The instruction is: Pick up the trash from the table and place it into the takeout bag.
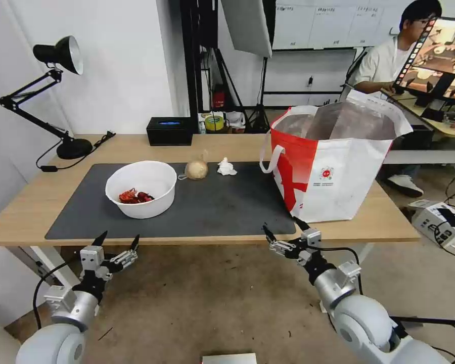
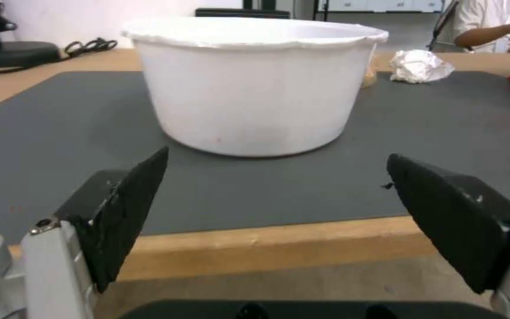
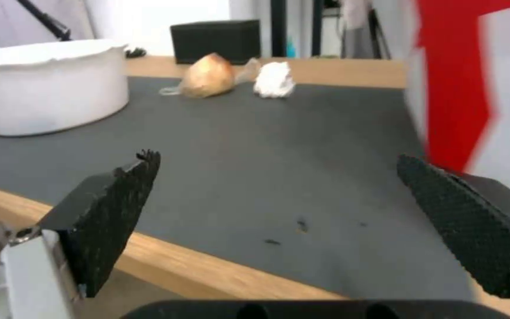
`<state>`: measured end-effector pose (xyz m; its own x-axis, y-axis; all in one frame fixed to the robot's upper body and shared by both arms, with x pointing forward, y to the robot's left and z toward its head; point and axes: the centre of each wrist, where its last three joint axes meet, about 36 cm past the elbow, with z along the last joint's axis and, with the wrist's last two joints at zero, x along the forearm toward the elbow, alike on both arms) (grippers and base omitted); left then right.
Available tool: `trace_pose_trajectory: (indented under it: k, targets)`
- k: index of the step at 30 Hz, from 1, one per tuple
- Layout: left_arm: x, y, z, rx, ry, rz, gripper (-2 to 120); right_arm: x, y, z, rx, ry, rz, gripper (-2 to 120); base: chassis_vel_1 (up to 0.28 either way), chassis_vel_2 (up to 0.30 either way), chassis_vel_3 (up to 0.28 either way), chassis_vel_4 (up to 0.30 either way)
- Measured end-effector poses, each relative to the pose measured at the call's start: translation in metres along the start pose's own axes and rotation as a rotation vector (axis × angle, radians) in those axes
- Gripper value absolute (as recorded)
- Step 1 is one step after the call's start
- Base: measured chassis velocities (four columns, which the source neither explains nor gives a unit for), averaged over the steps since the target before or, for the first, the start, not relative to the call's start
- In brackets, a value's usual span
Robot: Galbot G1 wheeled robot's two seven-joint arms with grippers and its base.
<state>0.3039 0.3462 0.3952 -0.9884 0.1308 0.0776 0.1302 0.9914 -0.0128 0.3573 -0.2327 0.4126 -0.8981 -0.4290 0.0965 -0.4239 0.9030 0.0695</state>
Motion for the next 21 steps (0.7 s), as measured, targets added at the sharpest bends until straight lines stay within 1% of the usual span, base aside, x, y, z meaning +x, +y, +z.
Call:
trace_pose_trajectory:
  k: [2,5,6,8,9,11,12,15,16,18,19,21]
  targets:
    - [-0.004,-0.001,0.0,-0.002,-0.001,0.009,100,-0.005,0.001,-0.004,0.001,0.004,-0.004,100,0.0,0.0,0.0,0.0]
    - [-0.006,0.001,-0.002,-0.009,-0.004,0.012,100,-0.035,0.005,-0.019,0.014,0.013,-0.047,100,0.0,0.0,0.0,0.0]
    - [-0.006,0.001,-0.002,-0.009,-0.004,0.012,100,-0.035,0.005,-0.019,0.014,0.013,-0.047,100,0.0,0.0,0.0,0.0]
    - [-0.005,0.003,-0.004,-0.012,-0.01,0.005,100,-0.06,0.008,-0.032,0.028,0.022,-0.091,100,0.0,0.0,0.0,0.0]
    - [-0.005,0.003,-0.004,-0.012,-0.01,0.005,100,-0.06,0.008,-0.032,0.028,0.022,-0.091,100,0.0,0.0,0.0,0.0]
    - [-0.005,0.002,-0.006,-0.008,-0.018,0.002,100,-0.085,0.012,-0.04,0.037,0.039,-0.136,100,0.0,0.0,0.0,0.0]
    - [-0.005,0.002,-0.006,-0.008,-0.018,0.002,100,-0.085,0.012,-0.04,0.037,0.039,-0.136,100,0.0,0.0,0.0,0.0]
    - [-0.006,0.0,-0.006,-0.001,-0.024,0.0,100,-0.121,0.018,-0.055,0.04,0.056,-0.183,100,0.0,0.0,0.0,0.0]
    - [-0.006,0.0,-0.006,-0.001,-0.024,0.0,100,-0.121,0.018,-0.055,0.04,0.056,-0.183,100,0.0,0.0,0.0,0.0]
    - [-0.006,-0.001,-0.006,0.001,-0.025,0.0,100,-0.151,0.025,-0.067,0.066,0.05,-0.187,100,0.0,0.0,0.0,0.0]
    - [-0.006,-0.001,-0.006,0.001,-0.025,0.0,100,-0.151,0.025,-0.067,0.066,0.05,-0.187,100,0.0,0.0,0.0,0.0]
    - [-0.006,-0.002,-0.006,0.001,-0.026,0.001,100,-0.18,0.037,-0.074,0.089,0.061,-0.137,100,0.0,0.0,0.0,0.0]
